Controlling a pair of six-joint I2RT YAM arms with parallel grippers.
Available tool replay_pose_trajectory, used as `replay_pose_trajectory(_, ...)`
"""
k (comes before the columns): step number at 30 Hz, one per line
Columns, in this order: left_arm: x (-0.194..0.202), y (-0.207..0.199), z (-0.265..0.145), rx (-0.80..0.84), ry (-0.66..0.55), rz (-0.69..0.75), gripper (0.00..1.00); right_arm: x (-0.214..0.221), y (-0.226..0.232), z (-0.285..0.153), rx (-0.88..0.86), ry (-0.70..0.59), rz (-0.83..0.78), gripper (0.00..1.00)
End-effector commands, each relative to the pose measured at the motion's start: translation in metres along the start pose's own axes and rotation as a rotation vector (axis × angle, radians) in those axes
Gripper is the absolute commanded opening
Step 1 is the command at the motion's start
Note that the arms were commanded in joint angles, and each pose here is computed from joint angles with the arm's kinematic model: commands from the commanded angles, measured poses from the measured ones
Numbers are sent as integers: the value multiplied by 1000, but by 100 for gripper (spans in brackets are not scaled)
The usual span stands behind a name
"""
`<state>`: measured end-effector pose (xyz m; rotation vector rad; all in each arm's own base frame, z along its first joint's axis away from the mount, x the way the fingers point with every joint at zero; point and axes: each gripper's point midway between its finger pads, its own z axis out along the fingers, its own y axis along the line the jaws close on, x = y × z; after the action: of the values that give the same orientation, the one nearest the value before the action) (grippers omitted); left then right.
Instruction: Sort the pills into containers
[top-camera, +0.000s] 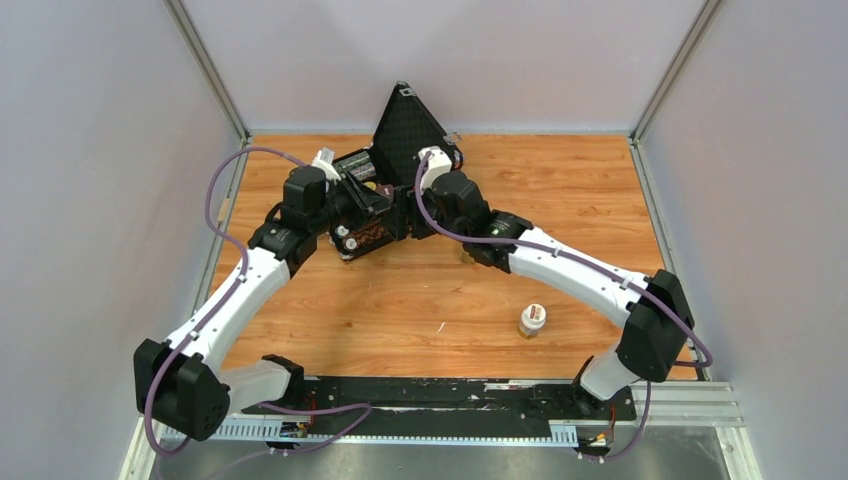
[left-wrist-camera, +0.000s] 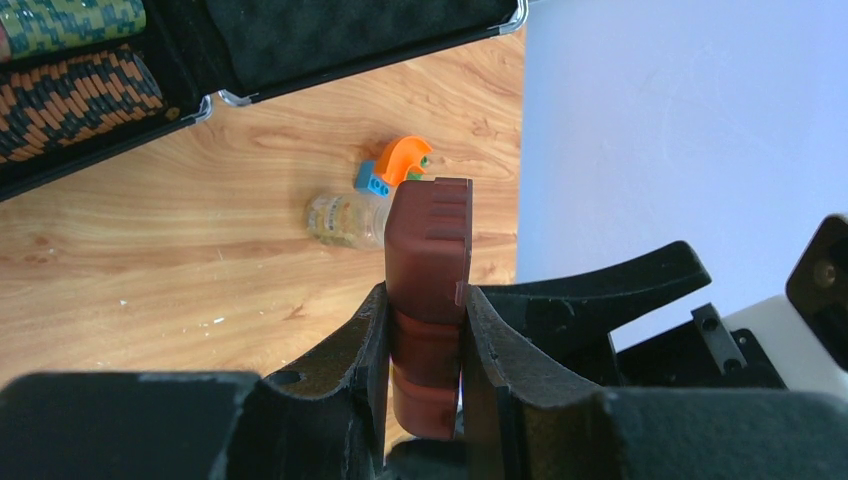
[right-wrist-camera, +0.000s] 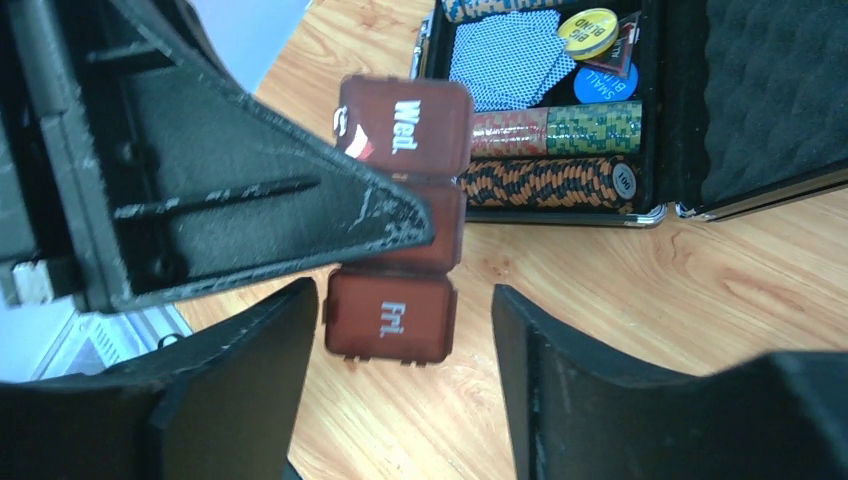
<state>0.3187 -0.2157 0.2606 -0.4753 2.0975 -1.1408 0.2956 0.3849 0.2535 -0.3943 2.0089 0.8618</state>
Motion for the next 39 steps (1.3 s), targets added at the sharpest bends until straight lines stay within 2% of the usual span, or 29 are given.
replay_pose_trajectory(1,-6,-25,-13,94,-36,14,1,-25,10,2,13,-77,-19,60)
replay_pose_trajectory(3,-7,-27,-15,100,-39,19,3,-24,11,2,10,-75,-13,52)
replay_pose_trajectory(7,-8,-29,-17,109,-45,18,8,-24,15,1,-13,-72,-19,44)
replay_pose_trajectory(9,-8,-31,-19,115,-49,22,16,-23,16,0,-20,-67,-23,39)
replay_pose_trajectory(12,-10,-33,-21,117,-55,39,51,-22,18,-2,-45,-61,-55,36)
replay_pose_trajectory(14,-11,-34,-22,119,-59,55,67,-19,24,-6,-95,-52,-85,36)
replay_pose_trajectory(16,-12,-37,-24,125,-60,76,74,-20,25,-11,-118,-56,-107,36)
replay_pose_trajectory(18,-13,-39,-25,129,-59,98,76,-20,25,-16,-144,-56,-109,37)
replay_pose_trajectory(22,-9,-39,-25,144,-35,116,73,-18,28,-23,-207,-65,-109,39)
replay_pose_trajectory(27,-4,-39,-25,173,-12,101,55,-15,28,-25,-230,-57,-110,39)
replay_pose_trajectory(34,9,-32,-26,178,44,117,52,-14,26,-21,-245,-40,-78,39)
replay_pose_trajectory(36,11,-30,-26,176,49,114,47,-14,27,-21,-250,-39,-78,39)
replay_pose_trajectory(39,12,-26,-24,168,52,105,33,-14,28,-20,-259,-34,-75,40)
